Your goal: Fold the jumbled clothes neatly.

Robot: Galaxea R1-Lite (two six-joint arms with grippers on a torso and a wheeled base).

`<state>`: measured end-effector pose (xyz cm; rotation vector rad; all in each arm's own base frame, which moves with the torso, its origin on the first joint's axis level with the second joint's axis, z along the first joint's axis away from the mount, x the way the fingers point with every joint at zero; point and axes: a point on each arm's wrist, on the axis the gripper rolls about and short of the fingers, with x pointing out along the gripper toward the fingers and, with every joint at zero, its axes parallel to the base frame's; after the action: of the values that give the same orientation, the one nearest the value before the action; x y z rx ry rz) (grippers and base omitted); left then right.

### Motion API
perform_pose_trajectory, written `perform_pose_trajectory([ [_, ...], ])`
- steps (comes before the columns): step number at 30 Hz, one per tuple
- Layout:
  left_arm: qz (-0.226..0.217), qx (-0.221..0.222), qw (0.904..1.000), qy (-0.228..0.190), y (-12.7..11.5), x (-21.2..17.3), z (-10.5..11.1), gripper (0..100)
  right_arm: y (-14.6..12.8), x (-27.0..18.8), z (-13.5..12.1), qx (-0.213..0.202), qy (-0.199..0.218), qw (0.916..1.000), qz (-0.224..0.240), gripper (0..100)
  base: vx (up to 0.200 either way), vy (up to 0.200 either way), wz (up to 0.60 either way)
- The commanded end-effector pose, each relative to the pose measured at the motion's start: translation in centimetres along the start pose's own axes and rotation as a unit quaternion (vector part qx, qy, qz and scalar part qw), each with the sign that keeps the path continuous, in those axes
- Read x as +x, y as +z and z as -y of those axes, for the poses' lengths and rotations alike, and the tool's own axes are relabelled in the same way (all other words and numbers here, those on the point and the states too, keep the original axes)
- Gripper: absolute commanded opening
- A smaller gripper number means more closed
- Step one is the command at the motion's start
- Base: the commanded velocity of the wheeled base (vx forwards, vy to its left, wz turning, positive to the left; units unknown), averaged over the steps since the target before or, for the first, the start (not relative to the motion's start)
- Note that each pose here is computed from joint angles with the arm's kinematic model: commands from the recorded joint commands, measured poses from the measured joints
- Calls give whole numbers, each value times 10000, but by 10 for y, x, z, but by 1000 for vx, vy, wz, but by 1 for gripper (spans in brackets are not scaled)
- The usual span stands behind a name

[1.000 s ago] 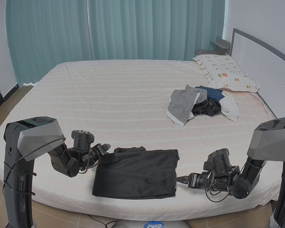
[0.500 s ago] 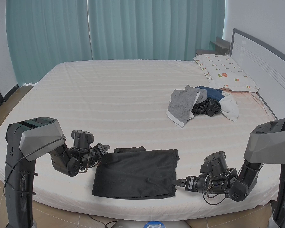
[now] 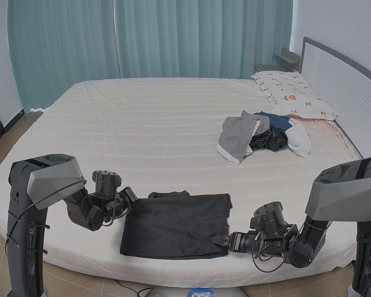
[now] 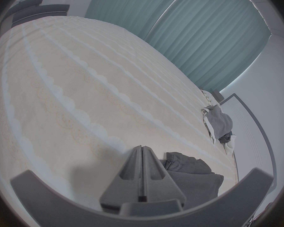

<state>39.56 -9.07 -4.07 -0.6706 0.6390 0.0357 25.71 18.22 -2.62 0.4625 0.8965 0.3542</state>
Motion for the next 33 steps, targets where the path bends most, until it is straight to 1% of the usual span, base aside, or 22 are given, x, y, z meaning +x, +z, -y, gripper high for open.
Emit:
perform_pose_trajectory([
  [1, 6, -23, 10000, 45, 0, 0, -2, 0, -3, 4, 0, -37, -7, 10000, -40, 100, 0, 0, 0],
  [6, -21, -18, 10000, 62, -2, 0, -3, 0, -5, 4, -4, -108, 39, 9999, -43, 100, 0, 0, 0],
  [9, -26, -18, 10000, 78, -2, 0, -4, 0, -4, 3, -6, -128, 42, 9999, 35, 100, 0, 0, 0],
  [11, -26, -18, 10000, 78, -2, 0, -4, 0, -3, 3, -11, -214, 128, 9996, 131, 100, 0, 0, 0],
  [14, -26, -25, 10000, 78, -2, 0, -4, 0, -7, 5, -12, -250, 139, 9996, 79, 100, 0, 0, 0],
  [15, -32, -40, 10000, 83, -3, 0, -4, 0, -8, 6, -12, -260, 137, 9995, 70, 0, 0, 0, 0],
  [19, -31, -94, 9999, 84, -3, 0, -4, 0, -11, 6, -13, -350, 142, 9993, 25, 0, 0, 0, 0],
  [22, -31, -94, 9999, 84, -3, 0, -4, 0, -18, 11, -6, -826, -122, 9965, -24, 0, 0, 0, 0],
  [24, -42, -94, 9999, 94, -3, -1, -5, 0, -20, 11, -4, -950, -241, 9952, 9, 0, 0, 0, 0],
  [33, -69, -93, 9998, 132, -5, -2, -6, 0, -21, -3, 1, -981, -354, 9945, -21, 0, 0, 0, 0],
])
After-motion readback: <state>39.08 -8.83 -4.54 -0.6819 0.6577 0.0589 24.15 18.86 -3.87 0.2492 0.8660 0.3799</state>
